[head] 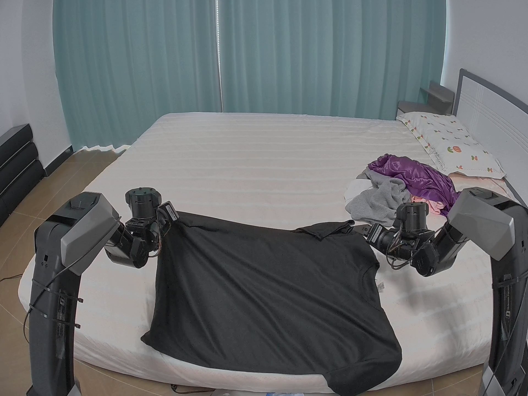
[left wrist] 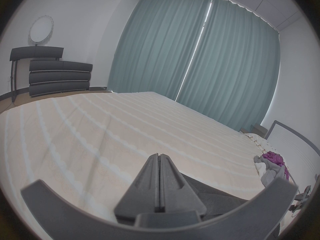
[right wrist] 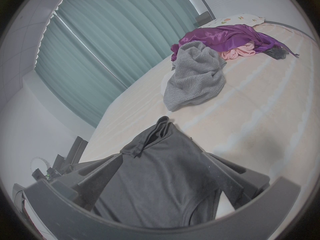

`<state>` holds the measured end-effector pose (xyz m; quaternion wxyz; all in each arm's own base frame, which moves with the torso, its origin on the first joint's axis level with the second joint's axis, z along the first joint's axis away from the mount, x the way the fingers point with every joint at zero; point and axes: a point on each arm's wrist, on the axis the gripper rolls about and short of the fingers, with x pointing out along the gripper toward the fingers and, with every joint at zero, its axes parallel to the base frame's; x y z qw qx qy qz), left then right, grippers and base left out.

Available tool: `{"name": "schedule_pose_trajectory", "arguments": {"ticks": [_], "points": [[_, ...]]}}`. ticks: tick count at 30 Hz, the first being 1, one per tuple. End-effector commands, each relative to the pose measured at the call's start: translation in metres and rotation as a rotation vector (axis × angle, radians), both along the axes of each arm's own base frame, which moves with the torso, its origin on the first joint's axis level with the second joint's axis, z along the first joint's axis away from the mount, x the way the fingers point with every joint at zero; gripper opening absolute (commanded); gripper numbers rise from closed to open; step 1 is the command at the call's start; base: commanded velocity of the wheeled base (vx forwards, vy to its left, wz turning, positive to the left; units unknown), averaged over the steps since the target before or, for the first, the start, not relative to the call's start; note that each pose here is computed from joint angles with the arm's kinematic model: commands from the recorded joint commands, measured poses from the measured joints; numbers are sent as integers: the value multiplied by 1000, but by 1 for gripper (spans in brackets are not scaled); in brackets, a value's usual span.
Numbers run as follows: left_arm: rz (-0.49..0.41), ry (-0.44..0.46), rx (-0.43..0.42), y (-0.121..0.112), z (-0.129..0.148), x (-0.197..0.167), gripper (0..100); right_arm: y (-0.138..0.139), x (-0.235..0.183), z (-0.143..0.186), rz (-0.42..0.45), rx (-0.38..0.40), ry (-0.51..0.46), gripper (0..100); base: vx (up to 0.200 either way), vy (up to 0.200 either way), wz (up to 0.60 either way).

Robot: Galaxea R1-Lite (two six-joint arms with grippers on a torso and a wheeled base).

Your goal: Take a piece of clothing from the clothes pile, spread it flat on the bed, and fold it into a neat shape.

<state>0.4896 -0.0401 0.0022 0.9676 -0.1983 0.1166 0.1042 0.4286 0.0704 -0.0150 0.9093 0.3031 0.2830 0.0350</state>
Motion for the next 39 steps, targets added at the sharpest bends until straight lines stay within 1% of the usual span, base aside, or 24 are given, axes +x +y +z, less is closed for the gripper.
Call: {"name": "schedule_pose_trajectory", "arguments": {"ticks": [1,5,7,12,16,20,21,28,35,39], "points": [[21,5,6,3,0,-1,0,1,22,-34,-4,-36,52,100,0,0,0],[26,12,8,3,-3,-2,0,3,32,-44,2,-42,47,100,0,0,0],[24,28,9,3,-7,-4,0,4,38,-51,13,-58,35,100,0,0,0],[26,41,11,4,-13,-5,0,10,53,-54,20,-59,-9,100,0,0,0],[26,43,11,3,-15,-4,0,13,61,-54,24,-61,-2,100,0,0,0],[27,40,11,4,-14,-4,0,14,68,-51,14,-63,-22,100,0,0,0],[27,40,11,4,-14,-4,0,14,68,-51,14,-63,-22,0,0,0,0],[27,41,11,4,-15,-4,0,12,74,-53,-10,-76,-14,0,0,0,0],[36,40,12,9,-18,-2,0,5,83,-39,-64,-77,-74,0,0,0,0],[63,29,14,16,-16,0,0,-3,88,-28,-96,-74,-144,0,0,0,0]]}}
